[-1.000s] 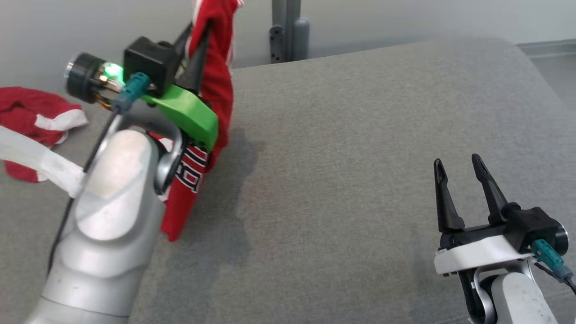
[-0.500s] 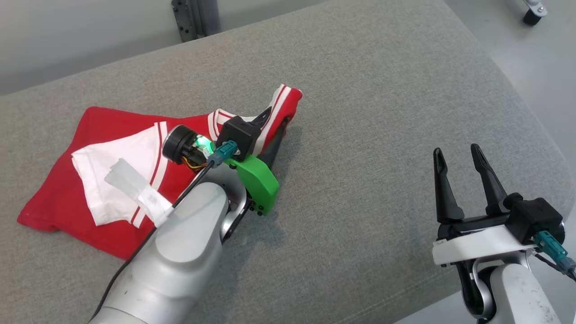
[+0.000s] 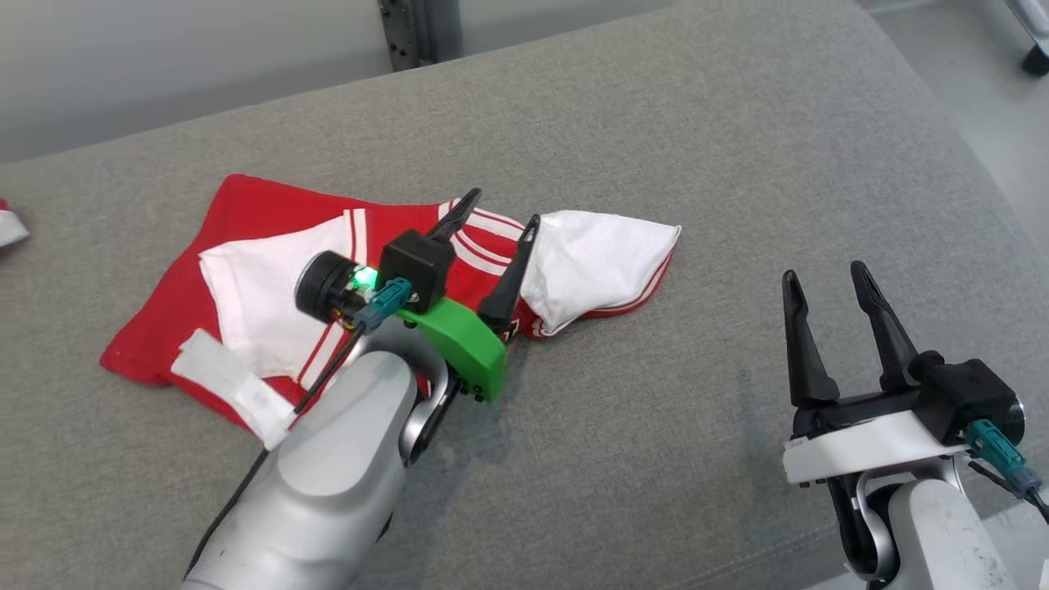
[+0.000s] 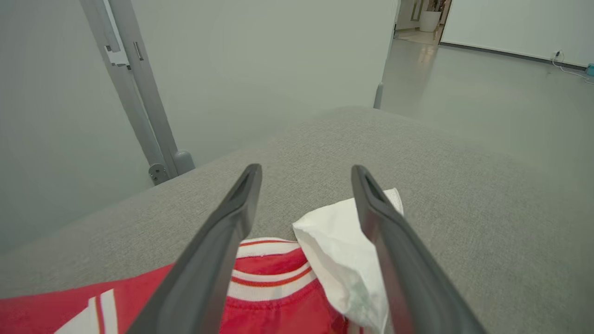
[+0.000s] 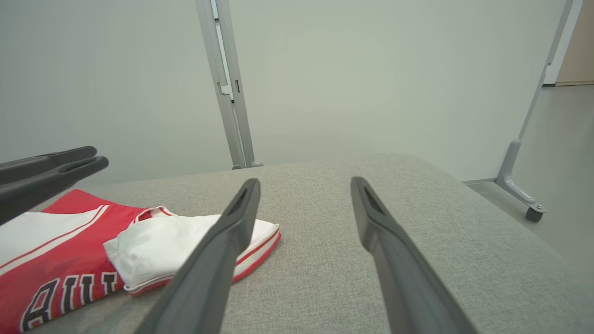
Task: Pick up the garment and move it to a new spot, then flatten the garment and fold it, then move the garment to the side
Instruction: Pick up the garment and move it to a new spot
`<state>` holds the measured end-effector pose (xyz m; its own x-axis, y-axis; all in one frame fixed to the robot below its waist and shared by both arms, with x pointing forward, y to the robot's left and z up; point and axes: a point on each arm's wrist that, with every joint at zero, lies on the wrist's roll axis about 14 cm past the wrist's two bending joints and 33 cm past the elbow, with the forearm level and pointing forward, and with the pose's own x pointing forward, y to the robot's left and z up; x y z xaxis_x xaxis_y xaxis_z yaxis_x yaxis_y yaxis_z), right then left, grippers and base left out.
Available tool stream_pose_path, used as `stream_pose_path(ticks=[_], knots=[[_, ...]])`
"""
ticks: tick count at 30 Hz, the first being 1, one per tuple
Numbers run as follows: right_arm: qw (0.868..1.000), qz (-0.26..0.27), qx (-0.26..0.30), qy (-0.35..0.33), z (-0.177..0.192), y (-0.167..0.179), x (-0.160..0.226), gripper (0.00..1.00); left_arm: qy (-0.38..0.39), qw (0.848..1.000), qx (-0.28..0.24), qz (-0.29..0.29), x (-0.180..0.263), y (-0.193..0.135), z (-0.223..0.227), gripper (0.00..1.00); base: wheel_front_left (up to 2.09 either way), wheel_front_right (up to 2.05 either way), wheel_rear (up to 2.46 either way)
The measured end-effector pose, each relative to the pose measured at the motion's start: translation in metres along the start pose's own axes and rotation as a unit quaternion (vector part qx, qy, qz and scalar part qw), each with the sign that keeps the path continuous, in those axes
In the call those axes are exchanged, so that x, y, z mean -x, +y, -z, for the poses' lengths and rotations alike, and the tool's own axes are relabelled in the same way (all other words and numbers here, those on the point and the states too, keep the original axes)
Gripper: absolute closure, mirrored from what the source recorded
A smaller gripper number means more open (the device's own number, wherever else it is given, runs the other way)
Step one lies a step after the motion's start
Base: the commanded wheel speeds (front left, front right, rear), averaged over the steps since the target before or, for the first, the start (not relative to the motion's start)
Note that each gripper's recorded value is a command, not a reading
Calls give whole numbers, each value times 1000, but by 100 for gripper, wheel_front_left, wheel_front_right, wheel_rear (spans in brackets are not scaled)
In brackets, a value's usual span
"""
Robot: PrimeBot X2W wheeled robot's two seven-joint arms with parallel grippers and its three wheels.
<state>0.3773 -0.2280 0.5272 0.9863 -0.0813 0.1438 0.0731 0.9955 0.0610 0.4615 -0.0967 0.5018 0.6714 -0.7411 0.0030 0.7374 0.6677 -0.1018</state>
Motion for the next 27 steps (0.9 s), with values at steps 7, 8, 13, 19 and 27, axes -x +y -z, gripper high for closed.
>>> stream_pose_path(ticks=[7,8,13,19,27], knots=[[999,-34,-4,-23,-14,22,-2,0,-42,993,15,-113,56,44,-22,0,0,0,0],[999,-38,-6,-26,-16,25,-2,0,-44,991,19,-129,66,47,-20,0,0,0,0],[997,-59,-15,-36,-23,40,2,0,-58,976,23,-207,119,66,-21,0,0,0,0],[995,-85,-28,-45,-29,58,5,0,-85,952,30,-293,182,80,-25,0,0,0,0],[994,-95,-43,-25,-17,66,13,0,-94,930,46,-353,229,82,-17,0,0,0,0]])
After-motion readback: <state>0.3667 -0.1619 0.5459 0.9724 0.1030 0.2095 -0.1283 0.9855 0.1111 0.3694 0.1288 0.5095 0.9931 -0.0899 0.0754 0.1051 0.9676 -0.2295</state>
